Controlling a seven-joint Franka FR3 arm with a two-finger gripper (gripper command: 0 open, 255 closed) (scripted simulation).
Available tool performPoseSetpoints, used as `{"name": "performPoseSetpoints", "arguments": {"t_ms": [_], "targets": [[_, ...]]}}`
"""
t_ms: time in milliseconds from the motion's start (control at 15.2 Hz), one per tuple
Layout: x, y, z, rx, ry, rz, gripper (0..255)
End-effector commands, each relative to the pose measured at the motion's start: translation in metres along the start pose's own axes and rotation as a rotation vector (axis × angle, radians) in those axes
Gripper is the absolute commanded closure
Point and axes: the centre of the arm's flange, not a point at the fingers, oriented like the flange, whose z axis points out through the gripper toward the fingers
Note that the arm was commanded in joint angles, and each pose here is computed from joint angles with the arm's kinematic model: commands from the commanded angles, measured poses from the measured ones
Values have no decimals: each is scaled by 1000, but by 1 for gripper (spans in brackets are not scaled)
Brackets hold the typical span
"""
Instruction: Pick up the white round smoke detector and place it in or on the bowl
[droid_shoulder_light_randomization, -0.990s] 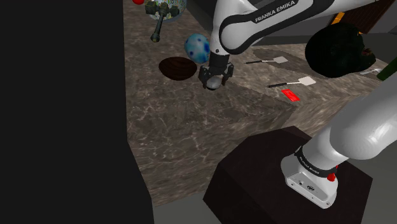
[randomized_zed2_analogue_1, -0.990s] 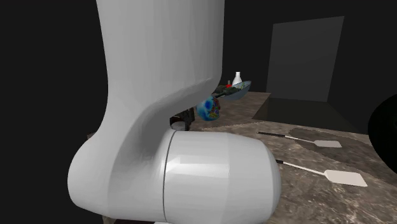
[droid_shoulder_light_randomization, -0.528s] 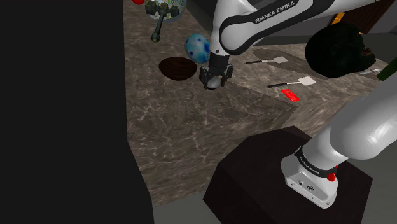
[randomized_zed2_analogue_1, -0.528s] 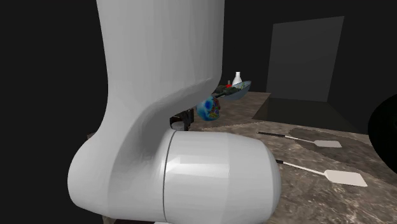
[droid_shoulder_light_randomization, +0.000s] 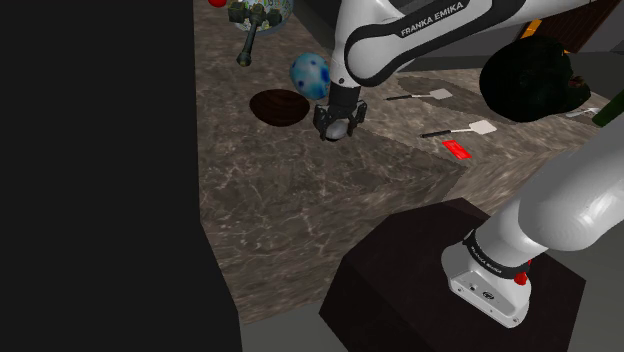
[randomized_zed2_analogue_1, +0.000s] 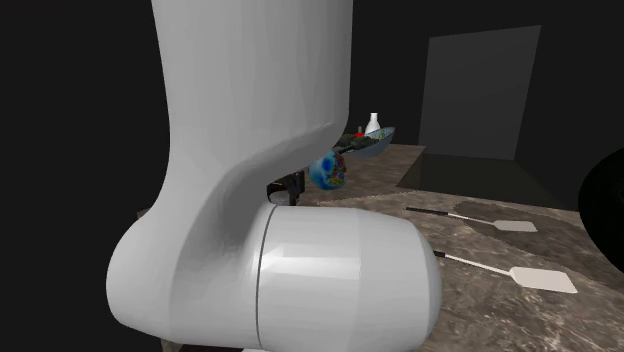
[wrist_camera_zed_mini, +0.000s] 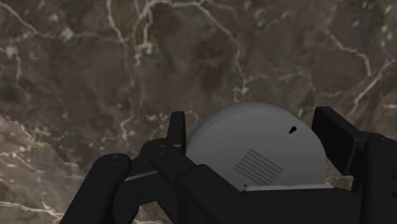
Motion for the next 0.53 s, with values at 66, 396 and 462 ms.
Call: {"name": "performPoseSetpoints", "arguments": {"t_ms": [66, 396, 462], "targets": [[0, 0, -5, 0, 0, 0, 255], [-1, 0, -32, 0, 0, 0, 255], [-1, 0, -37, 0, 0, 0, 255]]}}
